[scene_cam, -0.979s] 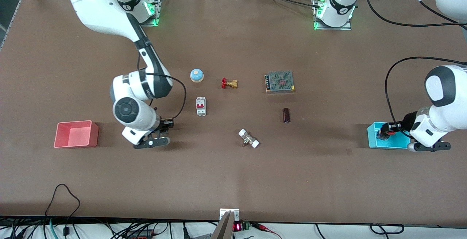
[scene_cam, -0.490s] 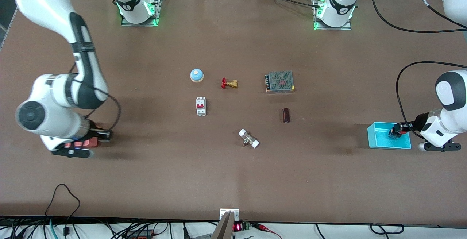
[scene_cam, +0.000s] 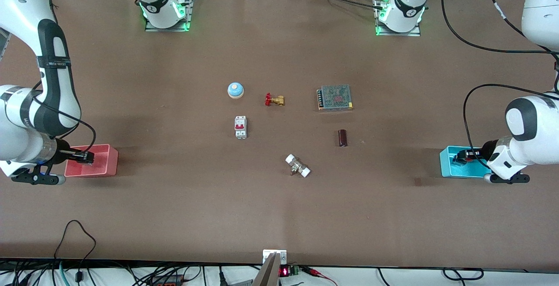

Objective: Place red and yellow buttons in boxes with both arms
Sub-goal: 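Carry the yellow button to the pink box while the left gripper carries red to cyan, then open both grippers to drop the buttons into the boxes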

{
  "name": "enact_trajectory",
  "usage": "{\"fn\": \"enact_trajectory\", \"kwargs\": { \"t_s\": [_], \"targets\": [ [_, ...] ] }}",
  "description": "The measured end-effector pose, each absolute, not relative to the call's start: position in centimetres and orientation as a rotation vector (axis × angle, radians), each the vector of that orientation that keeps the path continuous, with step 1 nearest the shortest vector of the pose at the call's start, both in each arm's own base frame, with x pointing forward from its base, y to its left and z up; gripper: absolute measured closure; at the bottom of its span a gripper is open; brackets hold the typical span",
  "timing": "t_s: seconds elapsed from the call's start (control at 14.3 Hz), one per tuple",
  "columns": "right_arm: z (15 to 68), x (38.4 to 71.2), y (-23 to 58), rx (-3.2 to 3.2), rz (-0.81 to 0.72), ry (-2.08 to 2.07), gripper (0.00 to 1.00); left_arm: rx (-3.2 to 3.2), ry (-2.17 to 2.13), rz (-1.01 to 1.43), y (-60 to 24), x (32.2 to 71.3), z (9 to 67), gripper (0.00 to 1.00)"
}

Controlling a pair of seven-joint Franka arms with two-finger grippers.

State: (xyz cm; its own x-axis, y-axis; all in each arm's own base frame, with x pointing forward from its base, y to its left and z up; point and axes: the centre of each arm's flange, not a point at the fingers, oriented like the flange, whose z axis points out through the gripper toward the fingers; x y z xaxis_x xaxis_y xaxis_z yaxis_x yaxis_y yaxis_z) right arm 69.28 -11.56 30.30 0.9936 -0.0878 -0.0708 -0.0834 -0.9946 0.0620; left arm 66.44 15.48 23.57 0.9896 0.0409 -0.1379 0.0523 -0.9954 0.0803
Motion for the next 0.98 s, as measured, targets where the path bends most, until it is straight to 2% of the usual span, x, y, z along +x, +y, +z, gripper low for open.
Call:
{"fn": "enact_trajectory", "kwargs": {
  "t_s": [0.21, 0.35, 0.42, 0.56, 0.63, 0.84, 0.91, 0.98],
  "targets": [
    [28.2, 69.1, -11.7, 3.079, -0.163, -0.082, 0.56, 3.052, 0.07, -0.196, 15.6, 66.7, 23.7, 0.56],
    [26.1, 68.9, -12.0, 3.078, -0.206, -0.053, 0.56, 3.055, 0.068, -0.18, 15.6, 66.9, 24.0, 0.44],
    [25.3, 69.0, -12.2, 3.077, -0.212, -0.042, 0.56, 3.055, 0.066, -0.174, 15.5, 67.0, 24.1, 0.44],
    [24.6, 69.1, -12.8, 3.076, -0.212, -0.045, 0.56, 3.063, 0.057, -0.155, 15.5, 67.3, 24.4, 0.33],
    [24.4, 69.2, -13.1, 3.075, -0.207, -0.048, 0.56, 3.073, 0.05, -0.13, 15.5, 67.7, 25.0, 0.33],
    [23.6, 69.5, -14.3, 3.071, -0.179, -0.043, 0.56, 3.088, 0.036, -0.039, 14.3, 69.6, 27.8, 0.14],
    [23.2, 69.5, -14.6, 3.07, -0.175, -0.041, 0.56, 3.091, 0.038, -0.015, 13.3, 70.2, 28.7, 0.14],
    [22.8, 69.5, -14.7, 3.07, -0.18, -0.04, 0.56, 3.095, 0.036, 0.006, 12.3, 70.6, 29.6, 0.08]
  ]
}}
